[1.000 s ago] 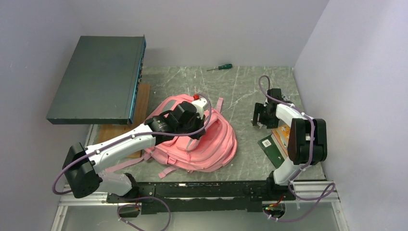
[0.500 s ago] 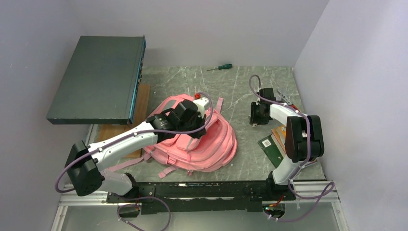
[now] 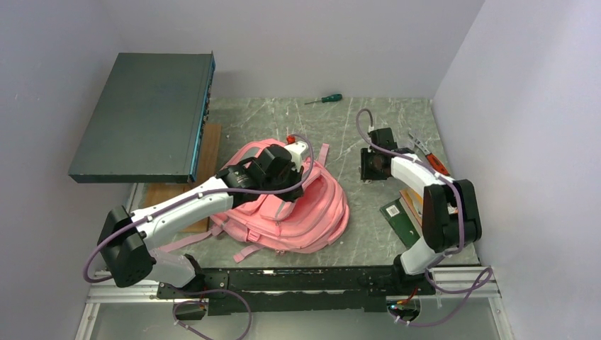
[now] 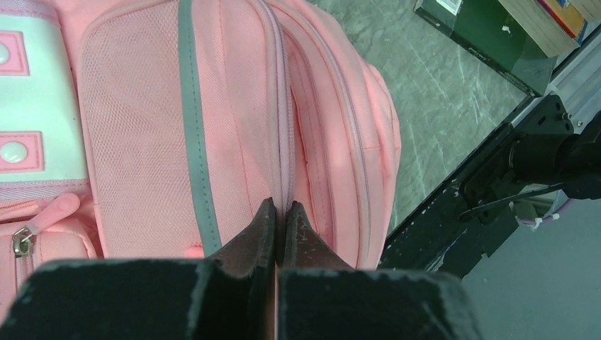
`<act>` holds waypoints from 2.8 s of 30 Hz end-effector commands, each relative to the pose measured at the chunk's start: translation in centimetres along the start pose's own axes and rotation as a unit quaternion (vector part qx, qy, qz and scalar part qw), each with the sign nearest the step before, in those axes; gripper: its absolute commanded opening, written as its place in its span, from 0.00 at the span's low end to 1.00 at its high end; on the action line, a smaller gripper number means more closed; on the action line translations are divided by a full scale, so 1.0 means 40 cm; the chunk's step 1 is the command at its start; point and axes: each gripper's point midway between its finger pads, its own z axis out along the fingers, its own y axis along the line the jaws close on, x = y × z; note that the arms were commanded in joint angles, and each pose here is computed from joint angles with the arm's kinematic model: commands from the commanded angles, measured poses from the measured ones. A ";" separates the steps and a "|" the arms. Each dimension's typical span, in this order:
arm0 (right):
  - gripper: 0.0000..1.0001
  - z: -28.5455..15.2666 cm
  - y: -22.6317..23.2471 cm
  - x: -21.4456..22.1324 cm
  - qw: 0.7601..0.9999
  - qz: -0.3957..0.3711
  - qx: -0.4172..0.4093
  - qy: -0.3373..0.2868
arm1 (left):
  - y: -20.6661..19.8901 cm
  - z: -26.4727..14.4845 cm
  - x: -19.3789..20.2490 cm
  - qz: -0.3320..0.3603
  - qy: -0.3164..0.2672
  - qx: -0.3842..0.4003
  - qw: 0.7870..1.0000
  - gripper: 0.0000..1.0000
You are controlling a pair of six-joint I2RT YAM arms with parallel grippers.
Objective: Pack the student bag
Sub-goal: Pick up the stationery from the center of the board, then place the stationery in the student bag, then pick up the stationery from the center of the board.
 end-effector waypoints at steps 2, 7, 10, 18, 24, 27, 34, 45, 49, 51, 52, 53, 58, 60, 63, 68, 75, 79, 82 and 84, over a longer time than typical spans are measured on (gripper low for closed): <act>0.11 -0.126 0.097 -0.008 0.997 -0.009 -0.065 -0.032 | -0.005 -0.031 -0.114 -0.005 -0.071 -0.003 0.997 0.00; 0.10 -0.293 0.290 0.023 0.959 -0.016 -0.273 -0.081 | 0.013 -0.041 -0.126 -0.028 -0.095 -0.009 0.995 0.00; 0.09 -0.346 0.399 0.067 0.924 -0.033 -0.377 -0.052 | 0.009 -0.043 -0.133 -0.020 -0.109 0.000 0.994 0.00; 0.09 -0.354 0.492 0.110 0.913 -0.056 -0.404 -0.002 | -0.013 -0.028 -0.123 -0.032 -0.103 0.028 0.994 0.00; 0.21 -0.313 0.510 0.048 0.929 0.000 -0.371 -0.018 | -0.036 -0.021 -0.116 -0.035 -0.101 0.056 0.993 0.00; 0.37 -0.300 0.523 0.019 0.927 0.040 -0.371 -0.043 | -0.046 -0.017 -0.111 -0.041 -0.097 0.067 0.992 0.00; 0.52 -0.293 0.543 0.012 0.917 0.021 -0.396 -0.056 | -0.046 -0.012 -0.112 -0.044 -0.095 0.066 0.992 0.00; 0.67 -0.289 0.487 0.033 0.933 -0.016 -0.352 -0.064 | -0.041 -0.007 -0.113 -0.037 -0.092 0.060 0.993 0.00; 0.69 -0.296 0.481 0.037 0.932 -0.013 -0.355 -0.075 | -0.039 -0.018 -0.116 -0.040 -0.098 0.059 0.993 0.00; 0.67 -0.295 0.481 0.029 0.933 -0.009 -0.353 -0.074 | -0.040 -0.026 -0.122 -0.040 -0.105 0.059 0.992 0.00; 0.66 -0.295 0.485 0.024 0.931 -0.006 -0.357 -0.074 | -0.041 -0.031 -0.124 -0.038 -0.107 0.059 0.992 0.00; 0.62 -0.296 0.490 0.022 0.928 -0.003 -0.366 -0.072 | -0.042 -0.035 -0.128 -0.036 -0.112 0.060 0.991 0.00; 0.38 -0.302 0.499 0.010 0.910 0.042 -0.406 -0.066 | -0.039 -0.030 -0.112 -0.041 -0.102 0.059 0.992 0.00; 0.37 -0.292 0.450 -0.013 0.918 0.061 -0.384 -0.080 | -0.032 -0.026 -0.110 -0.045 -0.102 0.054 0.992 0.00; 0.38 -0.281 0.341 -0.045 0.934 0.077 -0.335 -0.099 | -0.024 -0.017 -0.108 -0.047 -0.095 0.041 0.994 0.00; 0.63 -0.256 0.110 -0.106 0.974 0.097 -0.142 -0.149 | -0.013 0.003 -0.084 -0.037 -0.069 0.032 0.996 0.00; 0.93 -0.203 -0.187 -0.187 0.935 0.267 0.051 -0.228 | -0.023 0.011 -0.091 -0.027 -0.068 0.043 0.996 0.00; 0.93 -0.157 -0.281 -0.250 0.924 0.266 0.136 -0.240 | -0.042 0.013 -0.092 -0.026 -0.065 0.063 0.996 0.00; 0.93 -0.113 -0.329 -0.281 0.921 0.259 0.172 -0.234 | -0.048 0.013 -0.085 -0.028 -0.061 0.071 0.995 0.00; 0.93 -0.079 -0.346 -0.294 0.926 0.242 0.185 -0.225 | -0.045 0.011 -0.081 -0.027 -0.059 0.069 0.995 0.00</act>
